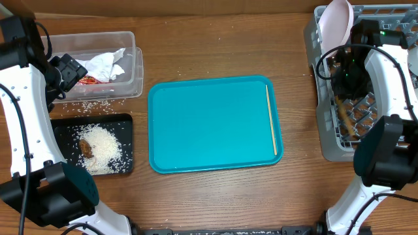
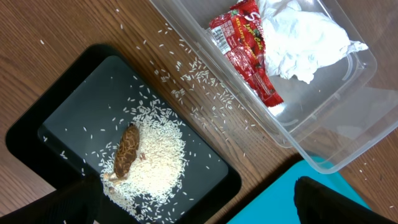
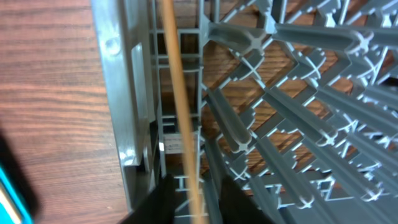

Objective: Sort waste into correct bins and load items into the dishwasher
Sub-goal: 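Carry the chopsticks right and drop them into the dish rack, then return the right gripper to the remaining chopstick on the tray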

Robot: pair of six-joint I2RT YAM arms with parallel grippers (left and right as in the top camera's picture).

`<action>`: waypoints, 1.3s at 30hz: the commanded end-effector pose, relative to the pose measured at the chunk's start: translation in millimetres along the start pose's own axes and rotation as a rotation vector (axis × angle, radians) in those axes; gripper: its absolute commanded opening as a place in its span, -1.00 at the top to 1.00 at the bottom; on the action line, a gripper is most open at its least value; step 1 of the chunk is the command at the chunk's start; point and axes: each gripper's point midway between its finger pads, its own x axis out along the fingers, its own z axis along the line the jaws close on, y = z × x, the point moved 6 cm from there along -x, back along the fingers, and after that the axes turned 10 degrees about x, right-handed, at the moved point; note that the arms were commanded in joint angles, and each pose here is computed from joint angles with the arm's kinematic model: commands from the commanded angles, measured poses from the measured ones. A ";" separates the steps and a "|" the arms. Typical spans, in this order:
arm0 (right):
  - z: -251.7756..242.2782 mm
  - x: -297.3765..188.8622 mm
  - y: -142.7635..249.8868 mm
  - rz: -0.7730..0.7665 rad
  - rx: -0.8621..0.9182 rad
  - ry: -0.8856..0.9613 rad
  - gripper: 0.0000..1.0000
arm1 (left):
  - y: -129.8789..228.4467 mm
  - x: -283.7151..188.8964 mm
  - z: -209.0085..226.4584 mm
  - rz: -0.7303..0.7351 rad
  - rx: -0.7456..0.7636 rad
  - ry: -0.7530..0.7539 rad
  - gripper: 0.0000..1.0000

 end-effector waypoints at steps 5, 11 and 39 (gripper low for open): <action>-1.0 -7.6 5.8 0.012 -0.001 0.007 0.16 | -0.2 -6.8 -1.2 -0.022 -0.001 0.000 -0.99; 26.8 -43.0 5.8 -0.034 -0.043 -0.131 0.01 | -0.2 -6.8 -1.4 -0.022 0.000 0.001 -1.00; 158.4 -12.0 28.2 -0.006 0.033 -0.413 -0.18 | -0.2 -6.8 -1.2 -0.022 -0.001 0.000 -1.00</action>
